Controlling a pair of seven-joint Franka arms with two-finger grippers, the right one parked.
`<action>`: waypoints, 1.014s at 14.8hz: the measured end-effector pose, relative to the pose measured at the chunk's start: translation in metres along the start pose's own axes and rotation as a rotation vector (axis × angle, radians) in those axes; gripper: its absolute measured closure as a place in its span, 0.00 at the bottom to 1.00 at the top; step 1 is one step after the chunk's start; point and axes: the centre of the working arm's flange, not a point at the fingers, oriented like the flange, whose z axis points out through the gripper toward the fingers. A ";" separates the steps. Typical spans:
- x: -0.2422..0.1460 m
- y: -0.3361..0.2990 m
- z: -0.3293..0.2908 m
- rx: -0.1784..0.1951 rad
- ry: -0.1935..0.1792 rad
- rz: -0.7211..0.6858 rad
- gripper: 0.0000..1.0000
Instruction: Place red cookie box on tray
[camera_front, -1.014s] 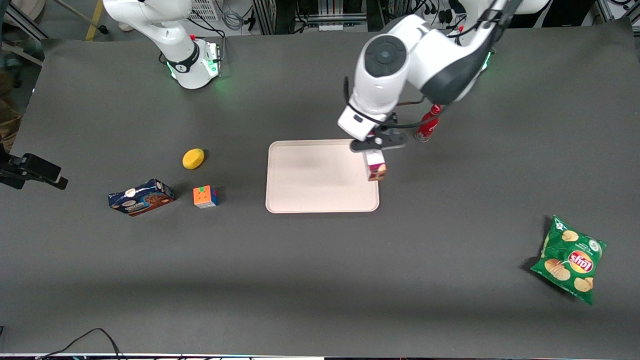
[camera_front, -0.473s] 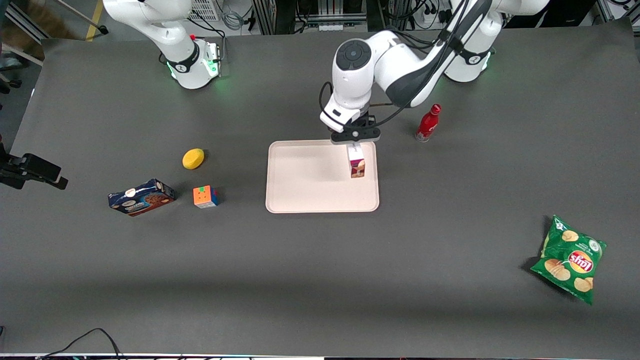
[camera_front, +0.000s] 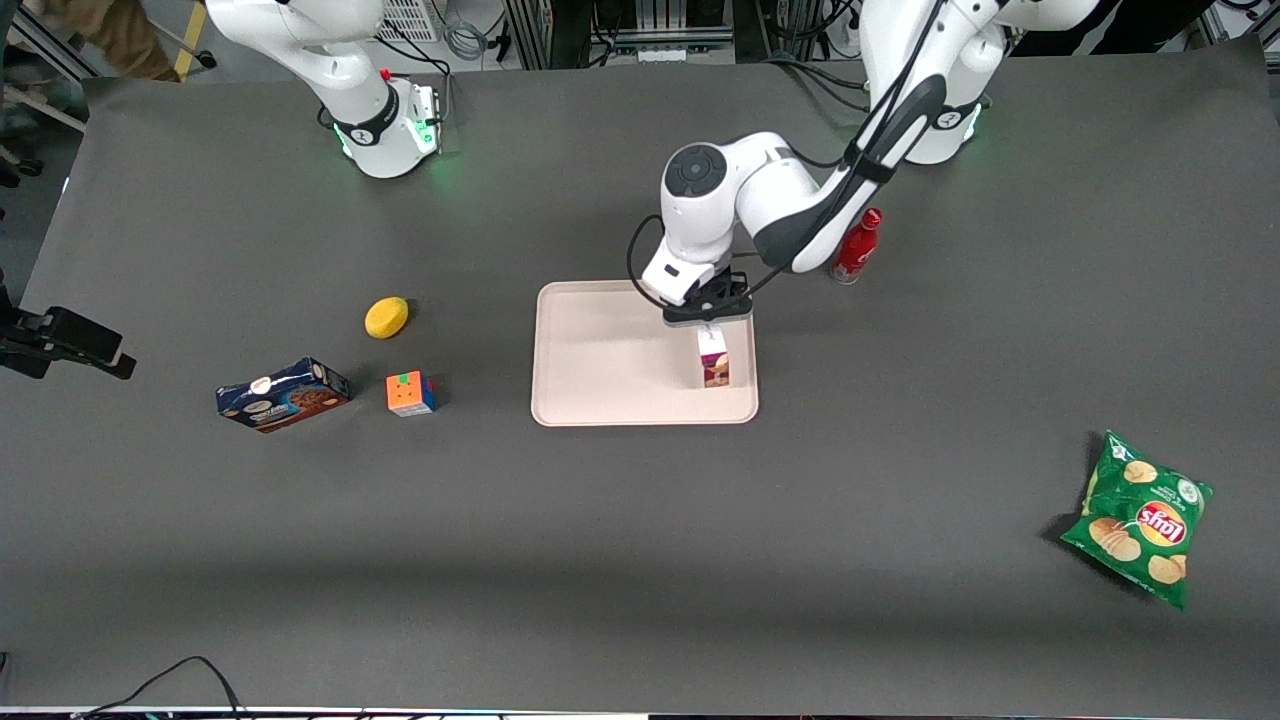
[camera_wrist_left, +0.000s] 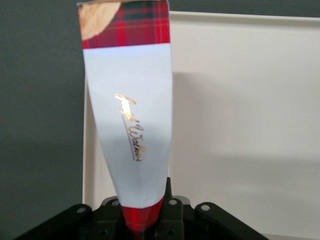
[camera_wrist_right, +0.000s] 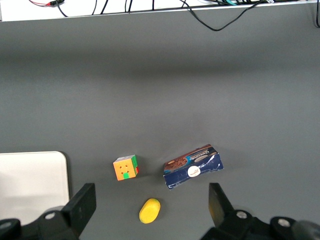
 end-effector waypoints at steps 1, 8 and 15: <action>0.001 0.001 0.005 -0.003 -0.007 -0.001 0.76; 0.014 0.002 0.033 0.002 -0.016 0.007 0.76; 0.016 0.005 0.045 -0.009 -0.017 0.020 0.60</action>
